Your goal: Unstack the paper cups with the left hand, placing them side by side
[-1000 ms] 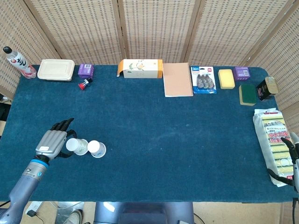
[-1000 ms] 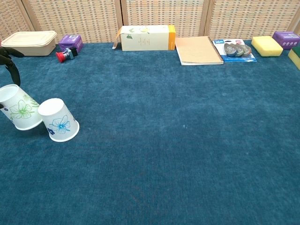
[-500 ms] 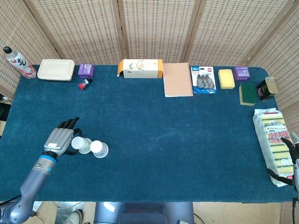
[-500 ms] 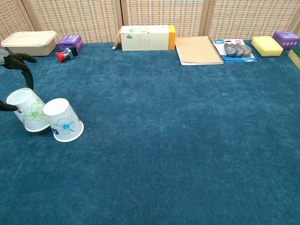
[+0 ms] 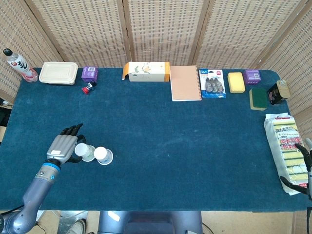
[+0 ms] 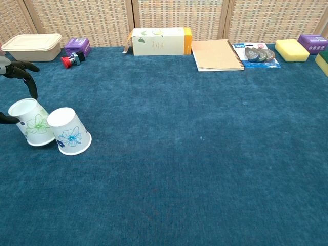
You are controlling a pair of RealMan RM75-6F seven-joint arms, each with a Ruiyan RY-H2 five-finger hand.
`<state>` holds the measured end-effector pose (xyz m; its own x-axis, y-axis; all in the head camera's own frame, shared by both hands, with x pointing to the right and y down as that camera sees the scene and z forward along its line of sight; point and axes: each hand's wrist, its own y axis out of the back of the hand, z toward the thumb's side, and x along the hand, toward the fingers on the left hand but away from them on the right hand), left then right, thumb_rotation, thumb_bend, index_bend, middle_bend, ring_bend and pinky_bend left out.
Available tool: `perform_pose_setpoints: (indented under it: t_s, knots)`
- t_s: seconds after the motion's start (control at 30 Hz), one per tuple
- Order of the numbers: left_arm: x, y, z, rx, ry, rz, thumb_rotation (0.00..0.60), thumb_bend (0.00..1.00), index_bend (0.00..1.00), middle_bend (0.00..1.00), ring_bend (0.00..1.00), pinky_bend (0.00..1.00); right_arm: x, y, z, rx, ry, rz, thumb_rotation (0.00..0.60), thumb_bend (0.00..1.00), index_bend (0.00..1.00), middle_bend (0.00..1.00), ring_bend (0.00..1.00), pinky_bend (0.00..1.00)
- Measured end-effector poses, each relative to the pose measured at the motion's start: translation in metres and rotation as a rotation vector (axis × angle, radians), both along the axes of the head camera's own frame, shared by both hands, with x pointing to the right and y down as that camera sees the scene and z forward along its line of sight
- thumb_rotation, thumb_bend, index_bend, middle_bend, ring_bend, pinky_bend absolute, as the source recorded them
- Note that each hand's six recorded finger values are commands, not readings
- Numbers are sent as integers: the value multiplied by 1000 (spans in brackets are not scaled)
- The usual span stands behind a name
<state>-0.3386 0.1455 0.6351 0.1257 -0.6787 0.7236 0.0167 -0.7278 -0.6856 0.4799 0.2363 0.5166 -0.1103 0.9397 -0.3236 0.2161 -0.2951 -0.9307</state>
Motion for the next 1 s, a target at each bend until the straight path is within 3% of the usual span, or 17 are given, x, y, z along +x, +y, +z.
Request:
perform_pose_setpoints:
  t_s: [0.33, 0.53, 0.83, 1.0]
  knots:
    - [-2, 0, -5, -1, 0, -14, 600, 187, 128, 0, 0, 79, 1, 0, -1, 6, -6, 3, 600, 159, 127, 19, 0, 0]
    - [-4, -2, -16, 37, 45, -23, 600, 166, 0, 0, 0, 80, 1, 0, -2, 7, -9, 5, 600, 159, 126, 19, 0, 0]
    - [-41, 10, -48, 218, 84, -60, 600, 162, 0, 0, 0, 80, -1, 0, -1, 10, -2, 0, 600, 157, 126, 19, 0, 0]
    - [-84, 37, -69, 369, 104, -133, 600, 162, 0, 0, 0, 79, -4, 1, -1, 10, 3, -7, 600, 158, 126, 20, 0, 0]
